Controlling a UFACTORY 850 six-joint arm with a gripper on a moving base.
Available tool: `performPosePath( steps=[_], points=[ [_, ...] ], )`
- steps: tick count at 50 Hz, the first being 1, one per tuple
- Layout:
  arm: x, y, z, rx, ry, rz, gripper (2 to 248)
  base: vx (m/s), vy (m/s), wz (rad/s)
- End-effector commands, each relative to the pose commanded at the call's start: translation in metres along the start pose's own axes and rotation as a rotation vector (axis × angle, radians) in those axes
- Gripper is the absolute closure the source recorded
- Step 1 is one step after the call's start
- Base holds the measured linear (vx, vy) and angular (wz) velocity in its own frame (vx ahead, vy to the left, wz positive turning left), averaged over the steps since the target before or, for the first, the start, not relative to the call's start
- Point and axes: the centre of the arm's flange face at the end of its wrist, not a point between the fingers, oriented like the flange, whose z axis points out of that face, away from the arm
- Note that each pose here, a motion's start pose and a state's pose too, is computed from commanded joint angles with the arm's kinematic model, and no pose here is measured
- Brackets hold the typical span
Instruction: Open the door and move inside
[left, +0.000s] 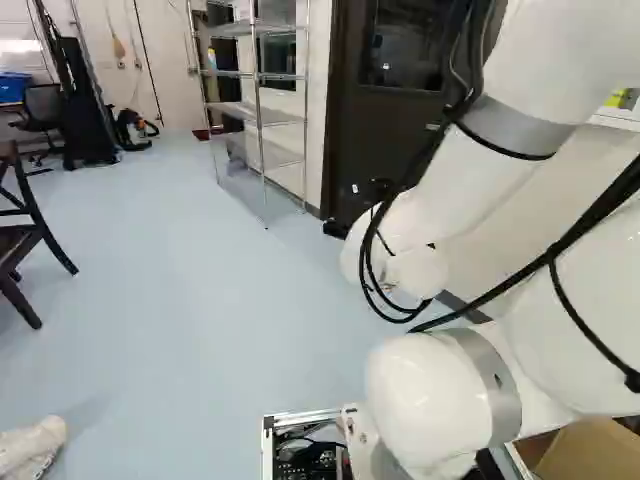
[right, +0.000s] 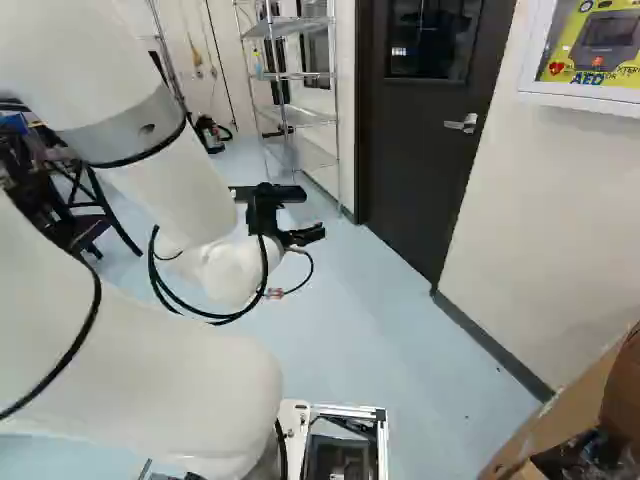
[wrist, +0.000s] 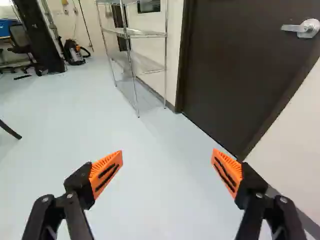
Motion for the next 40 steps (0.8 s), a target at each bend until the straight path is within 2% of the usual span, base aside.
performPosePath(
  steps=[19, 40],
  points=[
    [0.0000, 0.0000, 0.0000, 0.000, 0.000, 0.000, 3, 0.102, 0.006, -0.004],
    [0.0000, 0.0000, 0.0000, 0.000, 0.000, 0.000, 3, 0.185, 0.019, -0.022]
  ],
)
